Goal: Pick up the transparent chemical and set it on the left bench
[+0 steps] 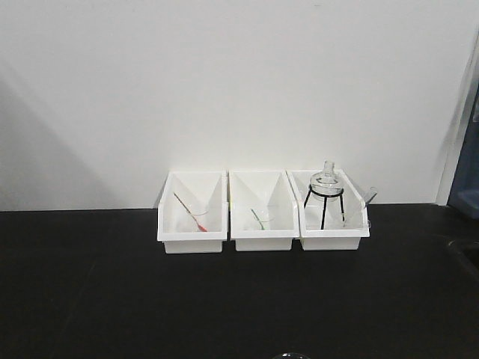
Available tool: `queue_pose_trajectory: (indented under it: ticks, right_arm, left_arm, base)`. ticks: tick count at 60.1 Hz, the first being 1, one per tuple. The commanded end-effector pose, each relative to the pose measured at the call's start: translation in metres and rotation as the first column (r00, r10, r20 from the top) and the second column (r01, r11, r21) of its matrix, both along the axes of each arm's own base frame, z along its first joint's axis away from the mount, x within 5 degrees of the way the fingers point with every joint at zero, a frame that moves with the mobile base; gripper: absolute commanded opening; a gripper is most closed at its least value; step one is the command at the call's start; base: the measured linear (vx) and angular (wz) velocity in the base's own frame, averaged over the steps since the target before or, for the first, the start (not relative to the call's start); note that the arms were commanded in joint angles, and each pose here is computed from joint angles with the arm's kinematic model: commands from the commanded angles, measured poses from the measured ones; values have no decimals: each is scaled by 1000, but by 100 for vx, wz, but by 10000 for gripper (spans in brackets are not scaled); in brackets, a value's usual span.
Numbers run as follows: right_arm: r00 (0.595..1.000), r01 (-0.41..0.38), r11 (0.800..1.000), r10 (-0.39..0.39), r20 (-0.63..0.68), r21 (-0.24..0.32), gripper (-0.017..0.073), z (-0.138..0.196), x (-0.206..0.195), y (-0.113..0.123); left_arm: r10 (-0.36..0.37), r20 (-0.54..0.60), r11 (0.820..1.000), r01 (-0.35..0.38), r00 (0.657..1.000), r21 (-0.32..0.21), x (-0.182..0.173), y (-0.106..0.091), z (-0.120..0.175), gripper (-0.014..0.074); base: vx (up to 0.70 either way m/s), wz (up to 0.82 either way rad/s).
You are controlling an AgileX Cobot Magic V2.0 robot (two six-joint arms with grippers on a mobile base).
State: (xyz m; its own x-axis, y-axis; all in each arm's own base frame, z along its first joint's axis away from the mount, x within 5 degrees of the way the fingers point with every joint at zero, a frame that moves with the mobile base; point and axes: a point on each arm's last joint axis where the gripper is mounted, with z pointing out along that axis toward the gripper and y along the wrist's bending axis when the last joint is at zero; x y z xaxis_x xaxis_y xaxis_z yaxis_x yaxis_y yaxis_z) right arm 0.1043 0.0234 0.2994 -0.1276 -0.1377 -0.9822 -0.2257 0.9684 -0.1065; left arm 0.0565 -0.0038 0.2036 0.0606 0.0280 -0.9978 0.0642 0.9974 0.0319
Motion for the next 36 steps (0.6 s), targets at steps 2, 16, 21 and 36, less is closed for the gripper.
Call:
queue_pose_trajectory:
  ticks: [2, 16, 21, 36]
  right_arm:
    - [994, -25, 1000, 24, 111, 7, -1, 17, 0, 2]
    - [992, -29, 1000, 27, 122, 10, -1, 18, 0, 2]
    - [987, -40, 999, 37, 154, 16, -1, 22, 0, 3]
    - [986, -45, 998, 39, 162, 32, -1, 23, 0, 4]
  left_arm:
    - [0, 80, 1000, 1, 997, -14, -1, 0, 3, -3]
    - [0, 80, 1000, 1, 997, -14, -1, 0, 3, -3]
    - [0, 80, 1000, 1, 997, -14, -1, 0, 3, -3]
    - [0, 80, 1000, 1, 997, -14, -1, 0, 3, -3]
  base:
    - [0, -2]
    - [0, 0]
    - [0, 0]
    - [0, 0]
